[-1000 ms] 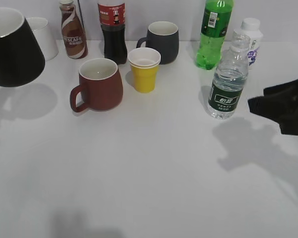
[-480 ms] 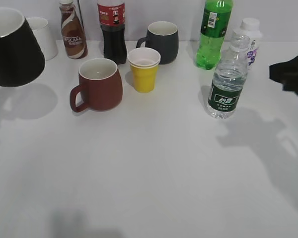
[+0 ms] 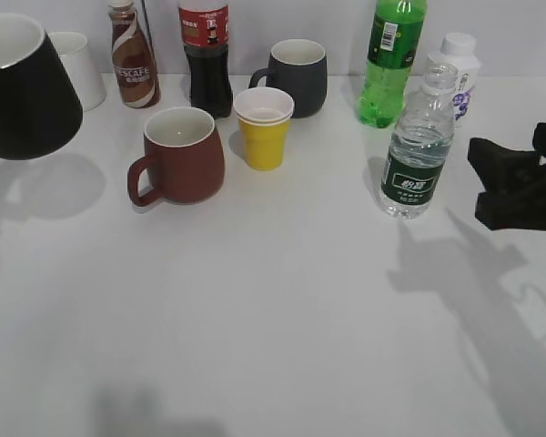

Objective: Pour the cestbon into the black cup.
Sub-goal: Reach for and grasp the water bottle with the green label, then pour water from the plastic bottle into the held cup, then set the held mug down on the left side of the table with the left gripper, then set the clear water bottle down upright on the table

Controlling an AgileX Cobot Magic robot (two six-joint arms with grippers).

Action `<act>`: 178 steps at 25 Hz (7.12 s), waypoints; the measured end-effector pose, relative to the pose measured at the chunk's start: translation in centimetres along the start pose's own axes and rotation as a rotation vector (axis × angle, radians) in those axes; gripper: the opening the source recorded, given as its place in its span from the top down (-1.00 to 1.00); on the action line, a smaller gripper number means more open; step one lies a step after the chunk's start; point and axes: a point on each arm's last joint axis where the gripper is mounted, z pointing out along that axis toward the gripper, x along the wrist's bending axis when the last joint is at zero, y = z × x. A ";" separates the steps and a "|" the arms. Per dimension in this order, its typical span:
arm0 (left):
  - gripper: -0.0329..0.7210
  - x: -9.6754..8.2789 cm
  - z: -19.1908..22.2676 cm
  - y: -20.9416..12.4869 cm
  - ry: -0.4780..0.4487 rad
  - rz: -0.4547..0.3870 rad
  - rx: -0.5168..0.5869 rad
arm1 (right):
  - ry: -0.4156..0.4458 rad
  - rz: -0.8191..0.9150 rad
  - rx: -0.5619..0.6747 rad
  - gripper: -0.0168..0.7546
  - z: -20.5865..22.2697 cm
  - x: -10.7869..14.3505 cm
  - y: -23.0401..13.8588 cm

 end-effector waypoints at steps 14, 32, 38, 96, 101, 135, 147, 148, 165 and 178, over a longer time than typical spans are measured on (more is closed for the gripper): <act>0.81 -0.1 0.0 0.0 -0.006 0.005 0.002 | -0.045 0.111 0.055 -0.58 6.8 2.2 -5.5; 0.81 -1.4 0.2 -0.2 -0.104 0.062 0.024 | -0.088 0.136 0.029 -0.27 13.3 4.1 -6.3; 0.81 -5.4 0.9 -0.3 -0.266 0.026 0.049 | 0.206 -0.162 0.000 -0.27 11.3 6.1 -2.0; 0.82 -17.2 0.8 -2.5 -0.571 0.054 0.301 | 0.407 -1.529 -0.379 -0.27 10.0 8.6 7.3; 0.82 -17.1 0.9 -2.4 -0.542 0.020 0.300 | 0.498 -1.313 -0.350 -0.27 9.8 9.1 7.1; 0.82 1.1 3.6 -7.6 0.097 -0.079 0.085 | 0.310 0.004 0.056 -0.27 10.1 3.0 5.2; 0.80 1.1 4.0 -11.8 0.101 -0.091 0.153 | 0.311 0.012 0.049 -0.27 10.1 3.0 5.3; 0.78 1.1 4.1 -11.8 0.101 -0.092 0.151 | 0.313 0.013 0.044 -0.27 10.1 3.0 5.4; 0.21 0.7 1.5 -12.0 0.181 -0.146 0.171 | 0.312 0.026 0.030 -0.27 10.1 3.0 5.5; 0.21 -0.4 -1.7 -9.5 0.200 -0.139 0.132 | 0.184 0.146 0.088 -0.27 13.0 -0.4 -0.7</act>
